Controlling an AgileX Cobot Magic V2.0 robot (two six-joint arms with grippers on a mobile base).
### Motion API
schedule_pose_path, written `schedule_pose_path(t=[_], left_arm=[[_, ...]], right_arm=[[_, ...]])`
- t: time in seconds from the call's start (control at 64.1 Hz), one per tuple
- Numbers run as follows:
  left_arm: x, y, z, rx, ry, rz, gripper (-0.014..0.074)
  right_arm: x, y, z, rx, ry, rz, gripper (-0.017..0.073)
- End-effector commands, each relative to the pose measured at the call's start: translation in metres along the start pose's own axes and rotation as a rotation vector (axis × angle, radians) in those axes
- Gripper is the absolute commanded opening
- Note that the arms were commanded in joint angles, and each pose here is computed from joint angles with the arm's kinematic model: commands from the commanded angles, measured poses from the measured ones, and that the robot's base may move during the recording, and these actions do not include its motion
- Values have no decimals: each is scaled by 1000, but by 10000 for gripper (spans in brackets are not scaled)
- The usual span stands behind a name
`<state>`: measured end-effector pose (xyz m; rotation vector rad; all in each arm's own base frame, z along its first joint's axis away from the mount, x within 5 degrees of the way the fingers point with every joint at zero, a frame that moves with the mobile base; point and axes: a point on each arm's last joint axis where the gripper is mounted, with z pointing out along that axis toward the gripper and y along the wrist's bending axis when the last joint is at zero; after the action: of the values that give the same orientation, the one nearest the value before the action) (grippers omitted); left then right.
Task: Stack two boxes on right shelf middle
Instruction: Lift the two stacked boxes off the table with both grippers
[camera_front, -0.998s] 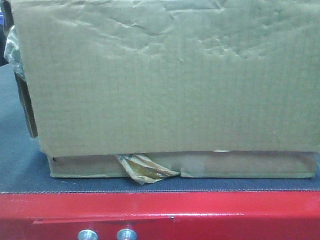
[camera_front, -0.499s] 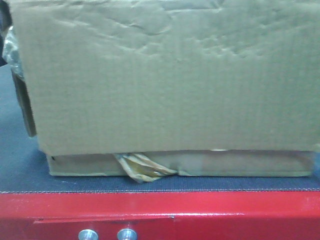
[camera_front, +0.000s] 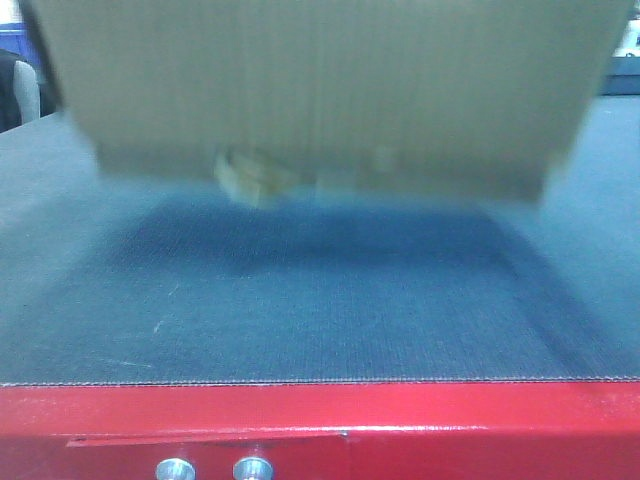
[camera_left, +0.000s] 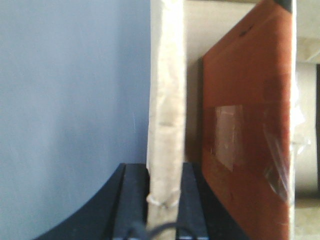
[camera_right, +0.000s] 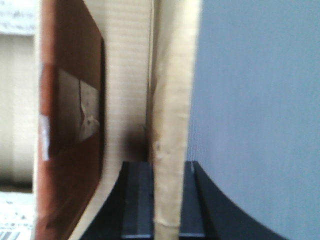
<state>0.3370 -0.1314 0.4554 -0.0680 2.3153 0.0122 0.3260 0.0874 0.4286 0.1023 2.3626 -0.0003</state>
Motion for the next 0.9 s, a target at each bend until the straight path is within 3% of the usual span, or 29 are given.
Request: schedule_pose_path(t=[0.0, 0.125, 0.281, 0.889], left_arm=[[-16, 6, -29, 22, -136, -33, -111], [-28, 12, -45, 13, -217, -44, -111], [-37, 19, -57, -19, -294, -33, -111], [-37, 17, -60, 19, -284, -49, -111]], right_arm=[[-22, -2, -23, -21, -181, -6, -162], [-35, 0, -38, -66, -283, 41, -162], [-46, 0, -50, -96, -367, 53, -162], [-53, -1, -60, -98, -431, 51, -162]])
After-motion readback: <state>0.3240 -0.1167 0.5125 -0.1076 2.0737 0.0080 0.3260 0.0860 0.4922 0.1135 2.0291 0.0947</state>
